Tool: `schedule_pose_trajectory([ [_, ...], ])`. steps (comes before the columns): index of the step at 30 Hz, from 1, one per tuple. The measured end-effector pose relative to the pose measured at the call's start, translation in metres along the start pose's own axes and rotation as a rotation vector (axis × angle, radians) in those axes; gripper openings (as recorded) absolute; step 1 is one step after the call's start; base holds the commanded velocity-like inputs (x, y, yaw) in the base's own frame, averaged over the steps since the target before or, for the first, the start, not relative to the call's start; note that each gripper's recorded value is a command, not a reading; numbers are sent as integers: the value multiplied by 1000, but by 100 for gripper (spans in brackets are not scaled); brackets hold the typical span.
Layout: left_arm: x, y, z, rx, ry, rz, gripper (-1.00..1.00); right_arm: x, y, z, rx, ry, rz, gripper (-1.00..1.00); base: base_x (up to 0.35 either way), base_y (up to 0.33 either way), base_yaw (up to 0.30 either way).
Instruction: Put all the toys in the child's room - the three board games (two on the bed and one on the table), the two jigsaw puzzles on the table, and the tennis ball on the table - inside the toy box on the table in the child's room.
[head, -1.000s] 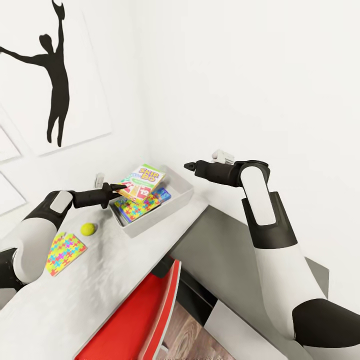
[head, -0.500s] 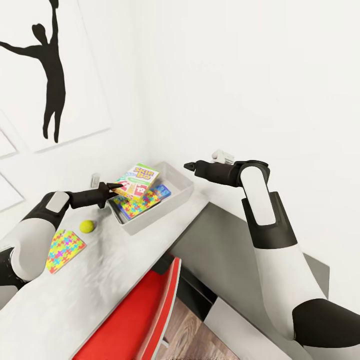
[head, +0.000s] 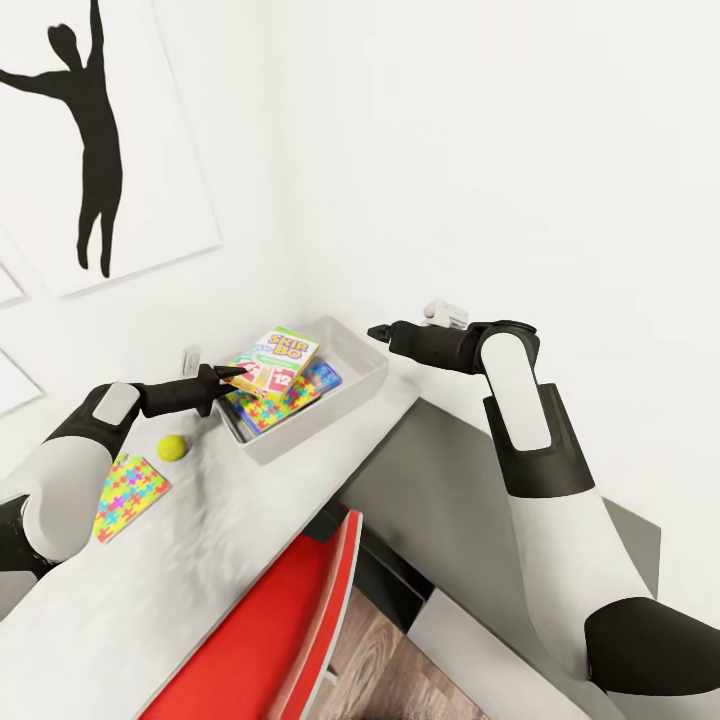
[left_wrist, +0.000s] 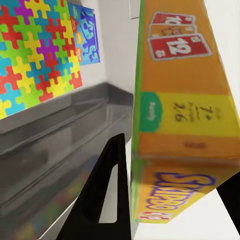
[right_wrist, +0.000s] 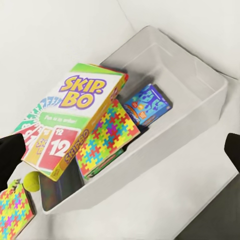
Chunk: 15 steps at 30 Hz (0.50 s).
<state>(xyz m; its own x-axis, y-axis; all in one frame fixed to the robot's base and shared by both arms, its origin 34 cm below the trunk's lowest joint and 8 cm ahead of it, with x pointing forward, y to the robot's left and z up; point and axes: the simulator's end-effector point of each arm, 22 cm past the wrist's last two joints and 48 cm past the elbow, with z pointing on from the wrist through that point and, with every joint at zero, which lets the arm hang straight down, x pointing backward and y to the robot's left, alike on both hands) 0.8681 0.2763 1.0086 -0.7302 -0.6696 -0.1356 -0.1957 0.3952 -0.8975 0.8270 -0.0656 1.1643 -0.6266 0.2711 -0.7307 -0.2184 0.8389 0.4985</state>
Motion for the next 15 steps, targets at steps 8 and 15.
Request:
schedule_pose_trajectory([
  [8,0,8,3,-6,2,-4,-100,6,-5,6,2,12,7,100,0,0,0],
  [15,0,15,6,-12,5,-11,-100,10,-9,11,7,20,11,100,0,0,0],
])
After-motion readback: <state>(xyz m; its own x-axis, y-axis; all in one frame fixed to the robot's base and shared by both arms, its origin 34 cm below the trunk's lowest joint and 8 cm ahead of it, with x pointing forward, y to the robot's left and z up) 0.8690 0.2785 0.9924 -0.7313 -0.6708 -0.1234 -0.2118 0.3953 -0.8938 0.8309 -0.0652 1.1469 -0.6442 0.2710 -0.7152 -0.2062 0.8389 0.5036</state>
